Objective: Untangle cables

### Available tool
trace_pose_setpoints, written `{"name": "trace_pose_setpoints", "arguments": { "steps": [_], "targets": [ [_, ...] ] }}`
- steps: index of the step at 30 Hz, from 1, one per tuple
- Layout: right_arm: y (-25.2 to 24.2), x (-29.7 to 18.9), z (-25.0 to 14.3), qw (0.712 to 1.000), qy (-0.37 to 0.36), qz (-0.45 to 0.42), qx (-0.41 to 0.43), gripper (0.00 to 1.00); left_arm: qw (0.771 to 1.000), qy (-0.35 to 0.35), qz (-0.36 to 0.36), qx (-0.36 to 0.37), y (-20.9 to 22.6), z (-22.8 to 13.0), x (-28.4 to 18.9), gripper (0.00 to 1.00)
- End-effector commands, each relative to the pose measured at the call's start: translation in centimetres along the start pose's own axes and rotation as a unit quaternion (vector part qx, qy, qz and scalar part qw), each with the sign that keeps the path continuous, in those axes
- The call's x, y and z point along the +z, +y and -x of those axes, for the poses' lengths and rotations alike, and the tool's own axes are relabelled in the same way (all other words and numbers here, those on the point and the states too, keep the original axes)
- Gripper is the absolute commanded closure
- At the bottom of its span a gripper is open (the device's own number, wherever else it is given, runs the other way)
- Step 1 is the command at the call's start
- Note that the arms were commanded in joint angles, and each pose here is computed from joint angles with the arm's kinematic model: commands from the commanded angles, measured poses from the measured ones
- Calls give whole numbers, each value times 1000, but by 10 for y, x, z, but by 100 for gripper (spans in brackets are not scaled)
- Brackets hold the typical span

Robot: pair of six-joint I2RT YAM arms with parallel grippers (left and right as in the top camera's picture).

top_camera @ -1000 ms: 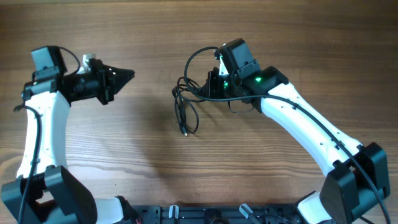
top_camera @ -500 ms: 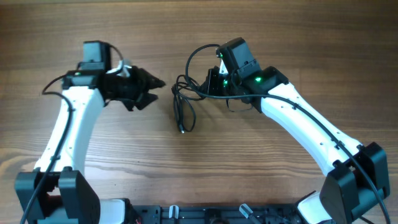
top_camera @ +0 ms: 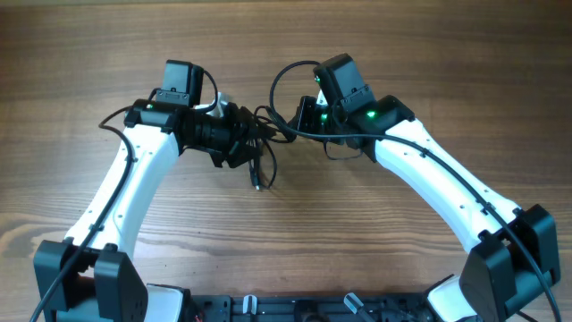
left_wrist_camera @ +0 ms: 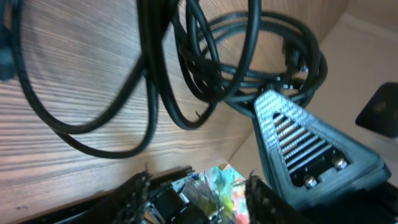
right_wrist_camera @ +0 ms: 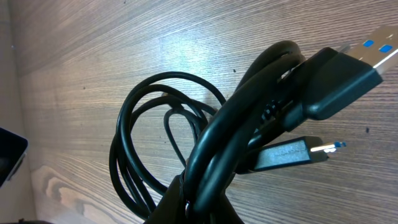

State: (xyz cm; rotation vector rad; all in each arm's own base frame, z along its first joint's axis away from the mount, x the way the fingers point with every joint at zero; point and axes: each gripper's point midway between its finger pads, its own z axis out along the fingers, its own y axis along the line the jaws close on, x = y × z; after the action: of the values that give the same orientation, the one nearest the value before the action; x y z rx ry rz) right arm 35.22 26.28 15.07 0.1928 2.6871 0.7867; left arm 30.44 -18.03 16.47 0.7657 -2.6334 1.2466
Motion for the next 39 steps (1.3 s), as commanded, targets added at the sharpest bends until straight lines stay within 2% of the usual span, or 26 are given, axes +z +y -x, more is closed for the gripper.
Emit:
{"name": "trace_pose_setpoints", "arguments": {
  "steps": [1,4,9,11,14,19,26,29,32,36,39],
  "targets": [
    [7,-4,1,1000,-2,14,6,96,1000,23,-7,-9,-8,-14,2,49],
    [7,-4,1,1000,-2,14,6,96,999,25,5,-26,-5,-17,5,51],
    [7,-4,1,1000,-3,15,6,96,991,-54,64,-108,14,3,9,54],
    [7,-4,1,1000,-2,15,7,96,987,-69,67,-129,14,6,10,54],
    [7,-4,1,1000,-2,15,7,96,988,-92,58,-111,5,14,14,58],
    [7,-4,1,1000,-2,15,7,96,983,-119,60,-129,1,16,21,66],
    [7,-4,1,1000,-2,15,7,96,976,-150,76,-137,1,14,29,71],
    [7,-4,1,1000,-2,15,7,96,973,-164,82,-141,3,15,30,69],
    [7,-4,1,1000,-3,15,7,96,970,-175,85,-144,4,18,31,63],
    [7,-4,1,1000,-2,15,6,96,968,-182,90,-145,6,24,35,64],
    [7,-4,1,1000,-3,15,6,96,967,-179,103,-152,13,30,44,75]
  ]
}}
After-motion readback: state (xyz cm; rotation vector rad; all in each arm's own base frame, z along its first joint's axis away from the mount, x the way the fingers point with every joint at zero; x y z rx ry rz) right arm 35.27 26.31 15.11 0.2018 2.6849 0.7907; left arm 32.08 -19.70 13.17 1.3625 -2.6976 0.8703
